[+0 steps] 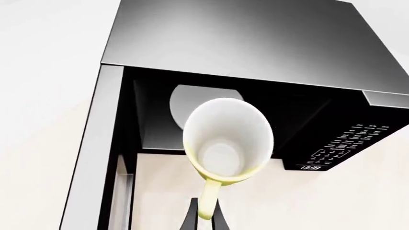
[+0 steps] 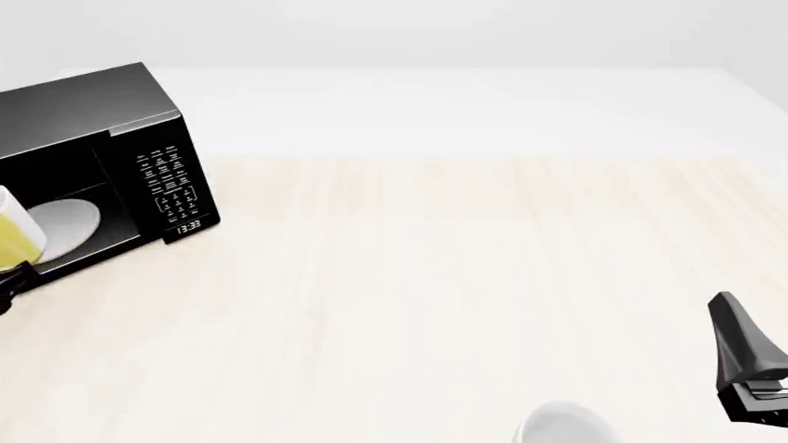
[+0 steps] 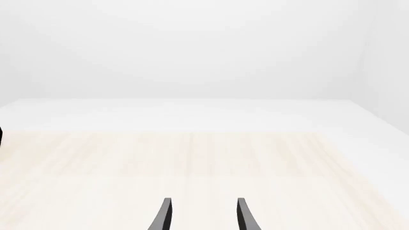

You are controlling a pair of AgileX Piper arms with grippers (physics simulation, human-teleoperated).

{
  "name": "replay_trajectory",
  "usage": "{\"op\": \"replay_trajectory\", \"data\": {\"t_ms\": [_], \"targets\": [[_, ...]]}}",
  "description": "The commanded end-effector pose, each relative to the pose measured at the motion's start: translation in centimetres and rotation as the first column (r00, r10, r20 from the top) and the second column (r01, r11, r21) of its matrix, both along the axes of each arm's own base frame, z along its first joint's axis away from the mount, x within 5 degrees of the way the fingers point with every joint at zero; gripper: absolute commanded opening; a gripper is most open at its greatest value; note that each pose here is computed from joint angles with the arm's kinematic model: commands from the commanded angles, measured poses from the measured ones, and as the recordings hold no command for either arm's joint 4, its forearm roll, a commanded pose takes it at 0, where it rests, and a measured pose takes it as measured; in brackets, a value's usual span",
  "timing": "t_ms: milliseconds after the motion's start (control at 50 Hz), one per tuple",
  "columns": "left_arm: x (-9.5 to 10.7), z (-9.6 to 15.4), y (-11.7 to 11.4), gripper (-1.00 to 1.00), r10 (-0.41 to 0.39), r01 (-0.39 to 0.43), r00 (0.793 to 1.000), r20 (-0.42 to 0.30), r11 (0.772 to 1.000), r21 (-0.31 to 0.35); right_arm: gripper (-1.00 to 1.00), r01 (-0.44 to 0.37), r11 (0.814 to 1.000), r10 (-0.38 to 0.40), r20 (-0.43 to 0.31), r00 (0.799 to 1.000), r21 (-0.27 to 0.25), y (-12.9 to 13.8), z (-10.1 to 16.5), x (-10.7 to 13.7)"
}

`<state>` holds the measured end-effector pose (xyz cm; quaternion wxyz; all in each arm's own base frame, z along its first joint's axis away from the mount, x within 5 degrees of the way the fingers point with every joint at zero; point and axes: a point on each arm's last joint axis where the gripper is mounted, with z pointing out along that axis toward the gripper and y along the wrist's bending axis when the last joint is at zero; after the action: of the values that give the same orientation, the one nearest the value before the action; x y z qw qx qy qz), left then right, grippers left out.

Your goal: Put the yellow and white mug in the microwave and close it.

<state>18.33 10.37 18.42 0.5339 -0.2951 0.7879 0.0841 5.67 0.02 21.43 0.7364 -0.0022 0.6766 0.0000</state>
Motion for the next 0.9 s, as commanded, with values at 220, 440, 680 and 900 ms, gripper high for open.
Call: {"op": "replay_trajectory", "data": {"t_ms": [220, 440, 680, 900], "targets": [[1.6, -1.2, 1.2, -1.00, 0.010, -0.010, 1.000, -0.016, 1.000, -0.006, 1.00, 0.000, 1.000, 0.000, 0.000, 1.000, 0.000, 0.0, 0.0, 0.0], [2.3, -1.9, 1.6, -1.00, 0.009, -0.009, 1.000, -0.027, 1.000, -0.009, 1.00, 0.000, 1.000, 0.000, 0.000, 1.000, 0.000, 0.0, 0.0, 0.0], [2.9, -2.0, 1.9, -1.00, 0.011, -0.011, 1.000, -0.021, 1.000, -0.015, 1.00, 0.000, 1.000, 0.000, 0.000, 1.000, 0.000, 0.0, 0.0, 0.0], [3.8, -1.7, 2.5, -1.00, 0.023, -0.023, 1.000, -0.001, 0.999, -0.029, 1.00, 0.000, 1.000, 0.000, 0.000, 1.000, 0.000, 0.0, 0.0, 0.0]]}}
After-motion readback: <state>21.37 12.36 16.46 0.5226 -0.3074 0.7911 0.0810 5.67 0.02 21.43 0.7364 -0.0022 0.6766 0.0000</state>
